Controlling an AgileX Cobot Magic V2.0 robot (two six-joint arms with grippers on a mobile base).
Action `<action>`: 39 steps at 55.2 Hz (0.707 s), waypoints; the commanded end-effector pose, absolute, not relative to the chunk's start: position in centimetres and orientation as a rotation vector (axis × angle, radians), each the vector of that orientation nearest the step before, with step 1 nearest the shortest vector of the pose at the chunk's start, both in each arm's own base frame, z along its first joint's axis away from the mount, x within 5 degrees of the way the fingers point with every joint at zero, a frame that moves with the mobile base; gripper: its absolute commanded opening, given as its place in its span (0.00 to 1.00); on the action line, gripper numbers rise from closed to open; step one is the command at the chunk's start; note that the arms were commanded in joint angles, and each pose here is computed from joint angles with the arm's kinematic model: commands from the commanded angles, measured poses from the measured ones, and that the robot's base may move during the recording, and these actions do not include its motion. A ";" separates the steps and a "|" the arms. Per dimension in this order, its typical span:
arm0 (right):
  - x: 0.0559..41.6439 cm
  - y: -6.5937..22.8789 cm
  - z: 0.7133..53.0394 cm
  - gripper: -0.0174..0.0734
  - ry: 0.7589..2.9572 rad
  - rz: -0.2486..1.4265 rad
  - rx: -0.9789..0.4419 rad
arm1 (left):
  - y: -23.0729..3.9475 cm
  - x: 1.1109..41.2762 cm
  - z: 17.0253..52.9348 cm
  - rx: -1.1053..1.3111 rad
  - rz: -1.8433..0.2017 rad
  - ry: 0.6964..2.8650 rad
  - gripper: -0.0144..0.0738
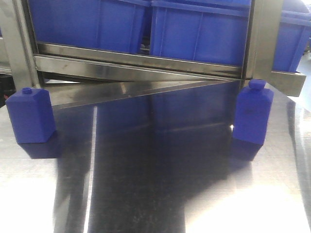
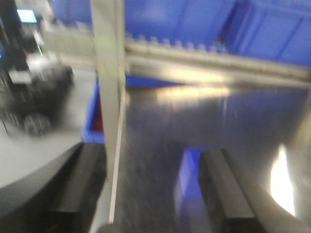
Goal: Pick and sort blue part to right shelf
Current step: 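Lower the left gripper toward the blue part nearest the left arm, then close the left gripper on the blue part and lift it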
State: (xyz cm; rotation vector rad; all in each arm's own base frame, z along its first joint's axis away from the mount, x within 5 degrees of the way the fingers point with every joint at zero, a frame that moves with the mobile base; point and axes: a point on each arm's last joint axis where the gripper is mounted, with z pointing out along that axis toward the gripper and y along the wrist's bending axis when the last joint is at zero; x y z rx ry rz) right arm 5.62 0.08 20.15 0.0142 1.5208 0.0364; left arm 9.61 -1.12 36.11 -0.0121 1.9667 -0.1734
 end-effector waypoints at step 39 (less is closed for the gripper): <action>5.4 0.0 21.3 0.26 1.414 0.030 0.017 | -7.0 29.4 34.0 0.120 -0.492 2.622 0.79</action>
